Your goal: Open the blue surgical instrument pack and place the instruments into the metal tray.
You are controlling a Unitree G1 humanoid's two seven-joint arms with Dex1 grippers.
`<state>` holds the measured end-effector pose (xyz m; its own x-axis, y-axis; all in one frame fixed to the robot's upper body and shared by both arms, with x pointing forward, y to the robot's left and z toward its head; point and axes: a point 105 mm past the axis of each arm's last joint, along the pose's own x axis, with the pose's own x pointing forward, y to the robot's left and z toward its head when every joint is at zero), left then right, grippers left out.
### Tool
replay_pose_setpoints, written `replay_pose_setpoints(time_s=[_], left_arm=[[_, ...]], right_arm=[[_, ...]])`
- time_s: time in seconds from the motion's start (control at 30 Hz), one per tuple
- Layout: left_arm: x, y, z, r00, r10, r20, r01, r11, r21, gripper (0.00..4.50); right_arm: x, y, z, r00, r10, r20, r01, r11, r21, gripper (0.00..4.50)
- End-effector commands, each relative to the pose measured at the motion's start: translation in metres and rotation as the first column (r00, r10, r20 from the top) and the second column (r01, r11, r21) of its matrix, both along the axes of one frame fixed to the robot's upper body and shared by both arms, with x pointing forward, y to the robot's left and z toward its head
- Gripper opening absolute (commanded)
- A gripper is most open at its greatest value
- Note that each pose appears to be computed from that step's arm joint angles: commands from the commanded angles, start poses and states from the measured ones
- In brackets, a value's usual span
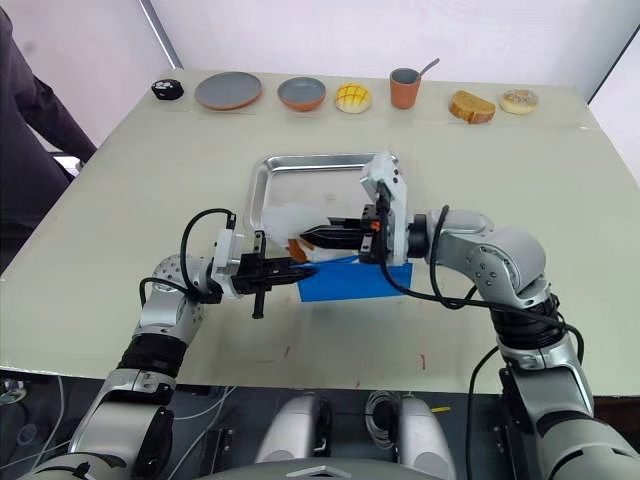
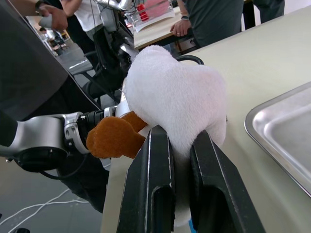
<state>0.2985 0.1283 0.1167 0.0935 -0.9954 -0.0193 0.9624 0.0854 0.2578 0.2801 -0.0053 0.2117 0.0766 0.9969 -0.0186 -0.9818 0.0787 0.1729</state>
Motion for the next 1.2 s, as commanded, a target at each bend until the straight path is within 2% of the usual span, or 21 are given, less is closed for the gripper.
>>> replay_pose_setpoints(time_s=[0.03,0.27,0.47,0.67,0.8,0.93,1.2], left_arm=[[-0.005,-0.007,-0.012,0.999,-0.027,-0.034,0.028,0.999,0.039,0.0],[-0.003,-0.009,-0.012,0.999,-0.022,-0.036,0.024,0.999,0.041,0.0],[-0.003,-0.01,-0.011,0.999,-0.013,-0.035,0.015,0.999,0.037,0.0],[-0.002,-0.01,-0.01,0.999,0.002,-0.034,-0.001,0.999,0.032,0.0],[0.001,-0.009,-0.007,0.999,0.019,-0.028,-0.018,0.999,0.026,0.0],[0.004,-0.008,-0.005,1.0,0.024,-0.02,-0.023,0.999,0.03,0.0],[0.008,-0.009,-0.002,1.0,0.018,-0.001,-0.018,0.999,0.038,0.0]], right_arm=[[-0.004,0.012,0.018,0.998,0.028,0.064,-0.032,0.998,0.051,0.12],[-0.006,0.019,0.011,0.998,0.039,0.042,-0.041,0.998,0.05,0.12],[-0.013,0.009,0.004,0.998,0.046,0.043,-0.047,0.999,0.014,0.12],[-0.032,-0.013,-0.016,0.978,0.104,0.18,-0.077,0.985,-0.152,0.12],[-0.05,-0.032,-0.036,0.961,0.195,0.194,-0.129,0.943,-0.308,0.12],[-0.046,-0.043,-0.06,0.958,0.194,0.21,-0.084,0.894,-0.44,0.12],[-0.029,-0.035,-0.083,0.958,0.168,0.232,-0.031,0.866,-0.499,0.12]])
